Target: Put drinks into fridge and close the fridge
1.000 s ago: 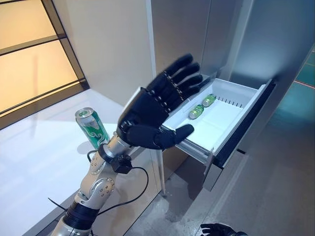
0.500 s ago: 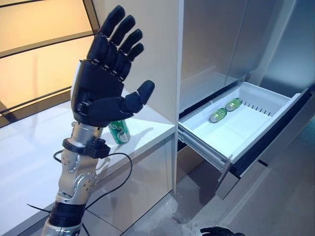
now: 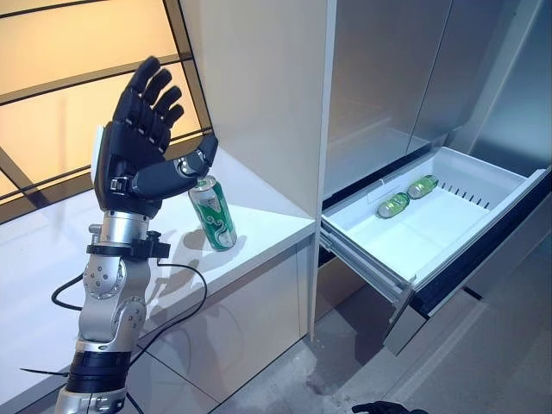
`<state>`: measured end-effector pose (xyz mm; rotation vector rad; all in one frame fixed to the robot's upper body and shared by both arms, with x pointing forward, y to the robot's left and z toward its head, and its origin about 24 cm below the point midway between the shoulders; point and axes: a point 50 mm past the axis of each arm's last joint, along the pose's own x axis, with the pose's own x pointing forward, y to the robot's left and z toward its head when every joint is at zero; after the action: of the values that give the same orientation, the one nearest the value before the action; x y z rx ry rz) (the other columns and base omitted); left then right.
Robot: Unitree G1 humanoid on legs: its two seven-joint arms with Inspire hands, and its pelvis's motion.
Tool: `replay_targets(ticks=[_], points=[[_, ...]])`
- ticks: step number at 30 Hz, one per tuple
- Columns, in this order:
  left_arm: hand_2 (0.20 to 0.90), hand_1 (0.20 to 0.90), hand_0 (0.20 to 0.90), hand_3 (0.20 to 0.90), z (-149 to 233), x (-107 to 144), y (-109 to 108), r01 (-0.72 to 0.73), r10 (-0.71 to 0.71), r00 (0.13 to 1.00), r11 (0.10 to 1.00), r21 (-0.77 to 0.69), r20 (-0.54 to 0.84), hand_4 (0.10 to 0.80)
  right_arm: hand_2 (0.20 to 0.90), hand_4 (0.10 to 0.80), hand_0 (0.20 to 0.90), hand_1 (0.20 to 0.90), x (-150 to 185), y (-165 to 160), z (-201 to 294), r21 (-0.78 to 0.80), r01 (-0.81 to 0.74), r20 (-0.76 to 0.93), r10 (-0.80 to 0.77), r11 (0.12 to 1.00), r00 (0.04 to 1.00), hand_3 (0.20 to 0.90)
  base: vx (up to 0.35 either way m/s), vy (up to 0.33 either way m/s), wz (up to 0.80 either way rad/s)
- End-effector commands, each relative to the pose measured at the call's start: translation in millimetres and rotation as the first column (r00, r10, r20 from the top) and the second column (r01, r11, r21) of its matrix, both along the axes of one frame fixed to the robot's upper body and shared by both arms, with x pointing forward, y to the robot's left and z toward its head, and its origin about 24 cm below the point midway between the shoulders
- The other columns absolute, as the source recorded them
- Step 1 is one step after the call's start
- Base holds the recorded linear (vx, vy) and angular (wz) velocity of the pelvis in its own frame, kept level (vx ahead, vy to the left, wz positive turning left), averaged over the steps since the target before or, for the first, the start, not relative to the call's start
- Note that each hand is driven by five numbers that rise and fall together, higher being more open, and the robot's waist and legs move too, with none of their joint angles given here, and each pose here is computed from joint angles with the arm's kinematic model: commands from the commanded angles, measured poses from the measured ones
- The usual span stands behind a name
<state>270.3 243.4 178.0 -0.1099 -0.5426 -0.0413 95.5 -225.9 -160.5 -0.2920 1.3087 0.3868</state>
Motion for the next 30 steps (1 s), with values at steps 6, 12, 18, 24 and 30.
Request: replay_targets(ticks=[6, 12, 18, 24, 30], points=[[0.9, 0.9, 0.9, 0.9, 28, 5, 31, -0.053, 0.055, 0.996, 0.998, -0.025, 0.066, 0.8, 0.9, 0.8, 0.9, 0.9, -18, -5, -2, -0.003, -0.06, -0.103, 0.059, 0.998, 0.993, 0.9, 0.0, 0.0, 0.0], [0.9, 0.9, 0.9, 0.9, 22, 12, 33, -0.004, 0.004, 1.0, 1.0, 0.01, -0.02, 0.8, 0.9, 0.8, 0.9, 0.9, -16, -10, -1, -0.01, -0.056, -0.105, 0.054, 0.998, 0.993, 0.9, 0.0, 0.0, 0.0], [0.9, 0.9, 0.9, 0.9, 17, 18, 37, 0.027, -0.025, 0.997, 0.999, 0.02, -0.08, 0.8, 0.9, 0.8, 0.9, 0.9, -14, -13, 0, -0.01, -0.056, -0.109, 0.054, 0.998, 0.993, 0.9, 0.0, 0.0, 0.0], [0.9, 0.9, 0.9, 0.9, 16, 20, 38, 0.052, -0.05, 0.994, 0.998, 0.025, -0.101, 0.8, 0.9, 0.8, 0.9, 0.9, -13, -15, 1, -0.012, -0.054, -0.112, 0.053, 0.998, 0.992, 0.9, 0.0, 0.0, 0.0], [0.9, 0.9, 0.9, 0.9, 16, 22, 39, 0.048, -0.042, 0.991, 0.998, 0.045, -0.124, 0.8, 0.9, 0.8, 0.9, 0.9, -12, -16, 2, -0.015, -0.048, -0.113, 0.046, 0.999, 0.992, 0.9, 0.0, 0.0, 0.0]])
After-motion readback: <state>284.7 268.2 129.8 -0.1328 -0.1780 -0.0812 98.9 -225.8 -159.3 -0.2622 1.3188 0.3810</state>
